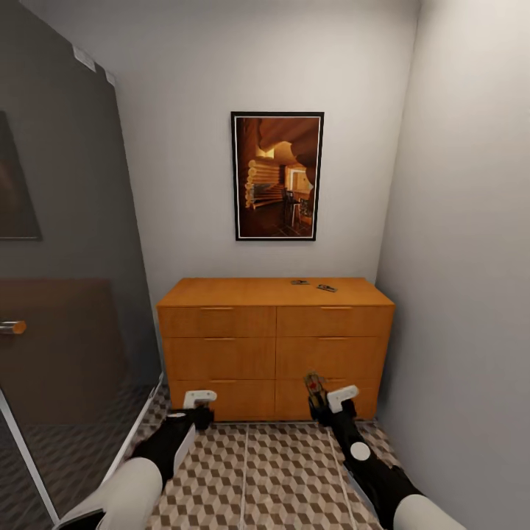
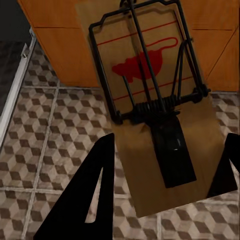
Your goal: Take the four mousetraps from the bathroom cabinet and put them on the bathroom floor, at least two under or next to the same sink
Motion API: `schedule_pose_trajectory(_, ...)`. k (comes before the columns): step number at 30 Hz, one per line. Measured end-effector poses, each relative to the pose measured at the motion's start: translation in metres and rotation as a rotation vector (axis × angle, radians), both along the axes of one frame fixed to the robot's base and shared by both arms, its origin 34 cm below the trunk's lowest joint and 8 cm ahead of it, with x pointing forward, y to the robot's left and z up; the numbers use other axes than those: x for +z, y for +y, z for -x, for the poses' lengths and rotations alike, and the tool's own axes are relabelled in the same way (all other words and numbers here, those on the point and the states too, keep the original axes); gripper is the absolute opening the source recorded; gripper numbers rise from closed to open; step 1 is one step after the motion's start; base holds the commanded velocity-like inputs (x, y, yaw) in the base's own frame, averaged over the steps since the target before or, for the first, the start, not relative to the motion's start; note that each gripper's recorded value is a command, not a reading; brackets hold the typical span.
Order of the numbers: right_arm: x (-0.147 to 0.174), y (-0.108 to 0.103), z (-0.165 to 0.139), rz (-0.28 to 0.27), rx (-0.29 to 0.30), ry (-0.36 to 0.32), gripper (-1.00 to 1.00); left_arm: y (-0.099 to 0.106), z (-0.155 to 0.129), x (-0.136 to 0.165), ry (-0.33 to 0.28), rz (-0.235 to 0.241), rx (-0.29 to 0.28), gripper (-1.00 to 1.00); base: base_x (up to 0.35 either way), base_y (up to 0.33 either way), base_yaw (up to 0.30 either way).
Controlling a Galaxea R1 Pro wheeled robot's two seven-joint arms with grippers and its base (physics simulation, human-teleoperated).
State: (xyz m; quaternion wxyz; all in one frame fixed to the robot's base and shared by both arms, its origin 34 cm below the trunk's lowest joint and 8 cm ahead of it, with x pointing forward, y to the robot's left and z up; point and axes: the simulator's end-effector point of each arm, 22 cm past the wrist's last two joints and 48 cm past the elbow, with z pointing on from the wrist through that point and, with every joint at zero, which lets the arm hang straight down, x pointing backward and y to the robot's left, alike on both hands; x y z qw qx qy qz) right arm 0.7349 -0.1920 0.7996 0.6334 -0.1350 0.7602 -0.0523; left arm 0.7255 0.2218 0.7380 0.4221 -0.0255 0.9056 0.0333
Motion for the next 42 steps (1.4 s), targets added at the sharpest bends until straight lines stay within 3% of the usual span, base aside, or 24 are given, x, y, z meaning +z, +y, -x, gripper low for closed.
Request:
schedule_pose_trajectory(4,-0.003,0.017,0.003,0.035,0.057,0.002,-1.00,-0.004,0.001,-0.005,-0.029,0.004,-0.007,-1.00,0.000,0.000,0.000)
schedule_pose_trajectory(7,-0.005,0.016,0.005,0.038,0.060,0.004,-1.00,0.001,0.010,-0.018,-0.005,0.000,-0.010,-1.00,0.000,0.000,0.000)
schedule_pose_trajectory(10,-0.009,0.012,0.012,0.015,0.051,-0.013,-1.00,0.031,0.025,-0.042,0.009,-0.014,-0.009,-1.00,0.000,0.000,0.000)
schedule_pose_trajectory(15,-0.020,0.003,0.027,-0.038,0.023,-0.030,-1.00,0.028,0.052,-0.073,0.021,0.016,-0.056,-1.00,0.000,0.000,0.000)
schedule_pose_trajectory(22,-0.053,-0.018,0.051,-0.087,-0.046,0.019,-1.00,0.066,0.077,-0.085,-0.107,-0.011,-0.050,-1.00,0.000,0.000,0.000)
schedule_pose_trajectory(33,-0.057,-0.020,0.056,-0.098,-0.051,0.010,-1.00,0.070,0.090,-0.094,-0.111,-0.017,-0.046,-1.00,0.000,0.000,0.008)
schedule_pose_trajectory(42,-0.057,-0.020,0.056,-0.100,-0.053,0.010,-1.00,0.069,0.092,-0.097,-0.107,-0.016,-0.046,-1.00,0.000,0.000,0.221)
